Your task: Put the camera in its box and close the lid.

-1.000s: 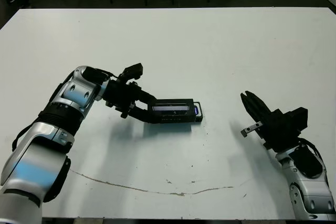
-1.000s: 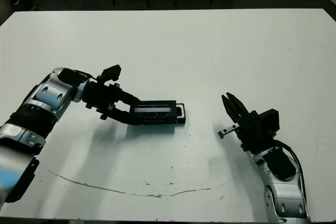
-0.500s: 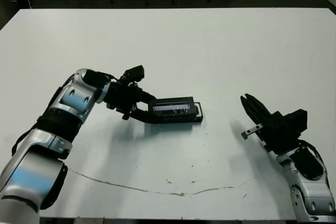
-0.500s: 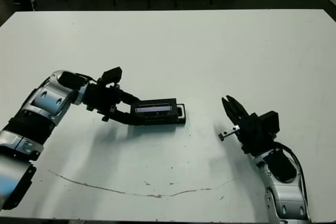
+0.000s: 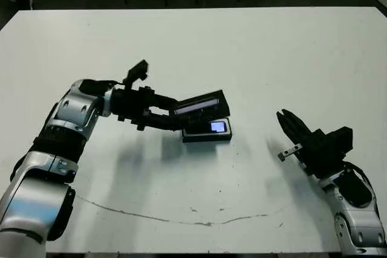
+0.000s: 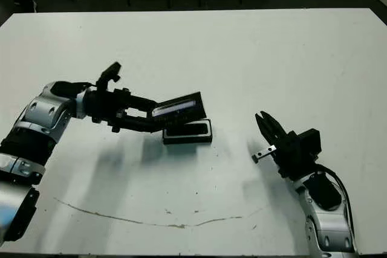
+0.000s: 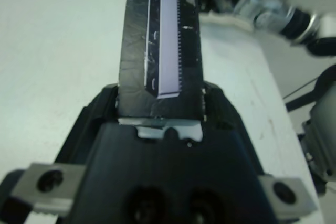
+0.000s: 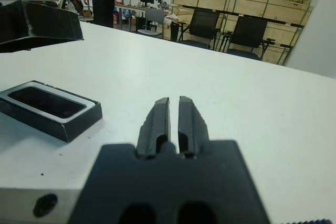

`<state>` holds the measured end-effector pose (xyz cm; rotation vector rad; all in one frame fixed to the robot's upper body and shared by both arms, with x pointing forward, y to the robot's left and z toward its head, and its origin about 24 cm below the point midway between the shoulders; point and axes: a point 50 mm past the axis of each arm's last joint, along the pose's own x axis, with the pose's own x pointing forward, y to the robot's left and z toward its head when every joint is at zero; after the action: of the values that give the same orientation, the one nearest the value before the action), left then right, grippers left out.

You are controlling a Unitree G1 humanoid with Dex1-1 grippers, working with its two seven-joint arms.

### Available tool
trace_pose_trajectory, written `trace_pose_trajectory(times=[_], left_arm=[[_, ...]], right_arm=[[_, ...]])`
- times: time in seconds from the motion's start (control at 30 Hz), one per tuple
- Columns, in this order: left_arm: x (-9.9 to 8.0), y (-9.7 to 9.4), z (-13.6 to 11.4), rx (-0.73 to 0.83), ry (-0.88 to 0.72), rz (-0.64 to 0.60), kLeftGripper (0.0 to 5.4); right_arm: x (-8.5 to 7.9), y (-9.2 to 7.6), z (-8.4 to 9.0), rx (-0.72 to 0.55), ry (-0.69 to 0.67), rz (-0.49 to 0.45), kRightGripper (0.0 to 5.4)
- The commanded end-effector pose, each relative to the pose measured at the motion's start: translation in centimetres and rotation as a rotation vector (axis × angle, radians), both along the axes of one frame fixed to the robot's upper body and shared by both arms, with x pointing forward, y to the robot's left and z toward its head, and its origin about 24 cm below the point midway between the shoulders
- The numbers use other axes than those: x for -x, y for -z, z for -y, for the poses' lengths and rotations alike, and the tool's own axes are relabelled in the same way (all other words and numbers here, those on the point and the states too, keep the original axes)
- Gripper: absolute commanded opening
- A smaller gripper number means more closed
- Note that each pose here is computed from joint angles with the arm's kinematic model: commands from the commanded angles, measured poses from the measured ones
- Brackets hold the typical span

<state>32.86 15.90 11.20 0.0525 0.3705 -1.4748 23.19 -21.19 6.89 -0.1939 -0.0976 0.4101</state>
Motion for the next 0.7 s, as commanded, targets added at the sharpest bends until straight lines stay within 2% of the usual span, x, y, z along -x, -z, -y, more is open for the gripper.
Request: trace_pose_trajectory(times=[0.03,0.23,0.43,0.7], left_arm=[[-0.4,-0.3,-0.4,-0.013,-0.024,0.028,2.66],[-0.8,-0.4,-0.5,-0.036,-0.050,0.017,2.66],[-1.0,0.4,0.0,-0.042,-0.029,0.024,2.66],[-1.2,1.5,1.0,-0.056,-0.046,-0.025,2.66]], right_arm=[[0.2,0.4,0.2,0.018,0.009,-0.030,0.00],[0.2,0.5,0.2,0.015,0.004,-0.024,0.00],[0.2,0.5,0.2,0.012,-0.001,-0.032,0.00],[0.1,0.7,0.2,0.013,0.001,-0.026,0.00]])
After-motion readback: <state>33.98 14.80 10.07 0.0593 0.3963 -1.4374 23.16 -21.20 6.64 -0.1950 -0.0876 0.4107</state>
